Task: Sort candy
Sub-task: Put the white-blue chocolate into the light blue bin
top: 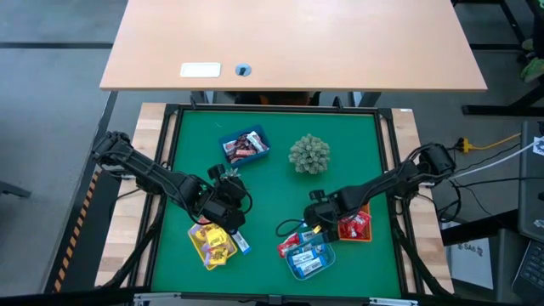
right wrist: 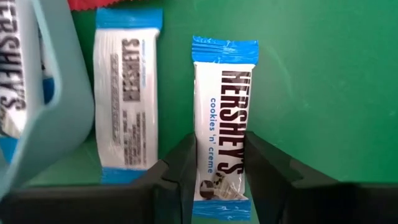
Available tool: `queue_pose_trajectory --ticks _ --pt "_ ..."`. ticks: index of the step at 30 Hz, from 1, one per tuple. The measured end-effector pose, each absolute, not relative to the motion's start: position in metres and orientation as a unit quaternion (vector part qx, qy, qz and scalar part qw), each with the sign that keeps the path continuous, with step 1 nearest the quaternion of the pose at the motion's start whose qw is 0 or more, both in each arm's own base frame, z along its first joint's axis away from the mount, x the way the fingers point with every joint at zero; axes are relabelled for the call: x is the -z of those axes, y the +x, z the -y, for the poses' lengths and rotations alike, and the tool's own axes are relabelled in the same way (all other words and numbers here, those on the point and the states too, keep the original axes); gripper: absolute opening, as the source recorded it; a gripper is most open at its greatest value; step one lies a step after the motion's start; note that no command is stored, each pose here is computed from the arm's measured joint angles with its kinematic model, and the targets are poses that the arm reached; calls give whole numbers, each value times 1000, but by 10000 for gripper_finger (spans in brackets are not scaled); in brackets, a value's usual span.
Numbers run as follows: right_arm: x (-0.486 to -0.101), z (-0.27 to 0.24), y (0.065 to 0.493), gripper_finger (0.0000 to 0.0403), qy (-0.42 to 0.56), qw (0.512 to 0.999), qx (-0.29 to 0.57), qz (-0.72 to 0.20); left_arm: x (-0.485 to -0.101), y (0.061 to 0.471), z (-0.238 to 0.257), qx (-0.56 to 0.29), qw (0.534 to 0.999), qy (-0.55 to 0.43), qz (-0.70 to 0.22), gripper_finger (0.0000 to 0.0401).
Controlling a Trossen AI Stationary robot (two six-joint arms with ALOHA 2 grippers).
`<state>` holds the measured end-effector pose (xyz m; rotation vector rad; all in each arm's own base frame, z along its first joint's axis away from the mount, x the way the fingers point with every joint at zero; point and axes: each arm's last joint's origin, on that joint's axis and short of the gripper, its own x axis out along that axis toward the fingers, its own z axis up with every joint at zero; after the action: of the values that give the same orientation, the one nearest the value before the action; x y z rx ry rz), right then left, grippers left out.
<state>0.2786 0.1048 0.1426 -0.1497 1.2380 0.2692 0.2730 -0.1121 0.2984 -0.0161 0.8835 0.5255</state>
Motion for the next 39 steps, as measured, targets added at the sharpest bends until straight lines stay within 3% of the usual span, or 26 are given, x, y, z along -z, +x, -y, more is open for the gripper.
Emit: queue_pose_trajectory --ticks 12,23,28,39 --pt "-160 -108 286 115 -66 818 -130 -556 -298 273 112 -251 871 -8 -422 130" --pt "-220 -119 303 115 -85 814 -136 -559 -298 273 112 -251 871 -8 -422 130" --pt "-243 -139 305 115 -84 823 -176 -533 -298 273 112 -251 871 -8 -422 130" --pt "-247 -173 288 115 -45 806 -232 -543 -298 273 112 -251 871 -8 -422 130"
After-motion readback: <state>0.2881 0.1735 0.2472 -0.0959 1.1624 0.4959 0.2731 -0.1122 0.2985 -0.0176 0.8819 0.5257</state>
